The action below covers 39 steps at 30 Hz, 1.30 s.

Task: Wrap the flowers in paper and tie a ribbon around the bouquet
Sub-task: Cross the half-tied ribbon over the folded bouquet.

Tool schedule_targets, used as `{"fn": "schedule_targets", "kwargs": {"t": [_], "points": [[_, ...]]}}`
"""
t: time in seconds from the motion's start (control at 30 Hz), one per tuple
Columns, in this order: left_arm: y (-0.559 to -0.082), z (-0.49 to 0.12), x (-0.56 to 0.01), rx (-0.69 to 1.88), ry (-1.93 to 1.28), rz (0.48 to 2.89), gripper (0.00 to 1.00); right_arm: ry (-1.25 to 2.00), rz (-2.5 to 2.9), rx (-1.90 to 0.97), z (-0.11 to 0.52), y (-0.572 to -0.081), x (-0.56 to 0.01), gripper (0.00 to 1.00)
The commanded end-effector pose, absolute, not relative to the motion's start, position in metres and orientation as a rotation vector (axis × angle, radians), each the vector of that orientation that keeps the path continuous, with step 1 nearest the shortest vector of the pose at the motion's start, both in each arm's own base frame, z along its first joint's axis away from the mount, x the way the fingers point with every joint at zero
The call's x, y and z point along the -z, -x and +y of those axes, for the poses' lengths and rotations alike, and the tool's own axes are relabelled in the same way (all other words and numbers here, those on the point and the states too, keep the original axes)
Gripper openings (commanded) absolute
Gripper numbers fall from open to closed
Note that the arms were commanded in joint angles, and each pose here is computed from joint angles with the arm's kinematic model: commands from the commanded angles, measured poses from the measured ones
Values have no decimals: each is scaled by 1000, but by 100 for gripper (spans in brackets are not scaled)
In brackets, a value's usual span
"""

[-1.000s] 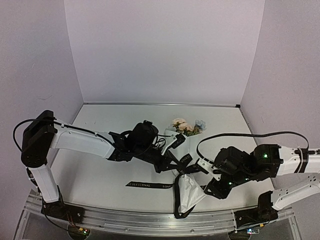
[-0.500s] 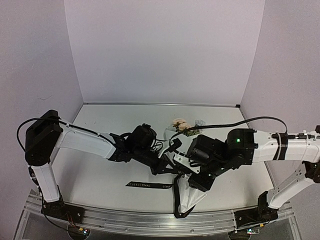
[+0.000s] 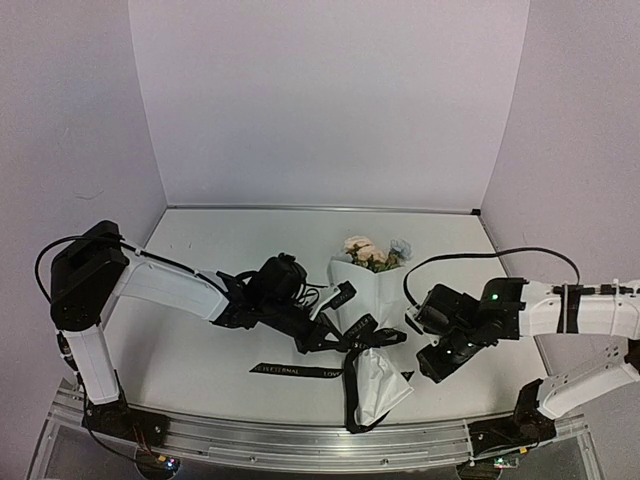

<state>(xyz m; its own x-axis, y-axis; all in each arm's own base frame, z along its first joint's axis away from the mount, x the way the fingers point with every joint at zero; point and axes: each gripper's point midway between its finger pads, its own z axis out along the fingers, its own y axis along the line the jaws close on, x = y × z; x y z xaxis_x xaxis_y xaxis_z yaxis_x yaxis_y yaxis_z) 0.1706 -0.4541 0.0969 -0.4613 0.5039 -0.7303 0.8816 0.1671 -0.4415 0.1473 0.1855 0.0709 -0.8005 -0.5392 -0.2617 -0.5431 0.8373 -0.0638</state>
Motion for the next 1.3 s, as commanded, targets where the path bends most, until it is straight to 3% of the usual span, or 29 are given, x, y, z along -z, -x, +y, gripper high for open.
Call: {"fn": "schedule_targets", "kwargs": {"t": [0.0,0.5,0.97,1.1,1.27], "points": [[-177,-461,-116,1236,-1294,1967,0,741,2815,-93,212,-157,-64,48],[-179,-462,-116,1223,-1299,1982,0,671,2868,-20,229,-173,-21,46],[-179,-461,-109,1220,-1296,1997,0,495,2931,82,199,-159,16,35],[-180,-461,-107,1217,-1294,2003,0,499,2920,131,193,-156,21,23],[-181,-460,-107,1206,-1290,2007,0,479,2920,150,188,-150,23,0]]}}
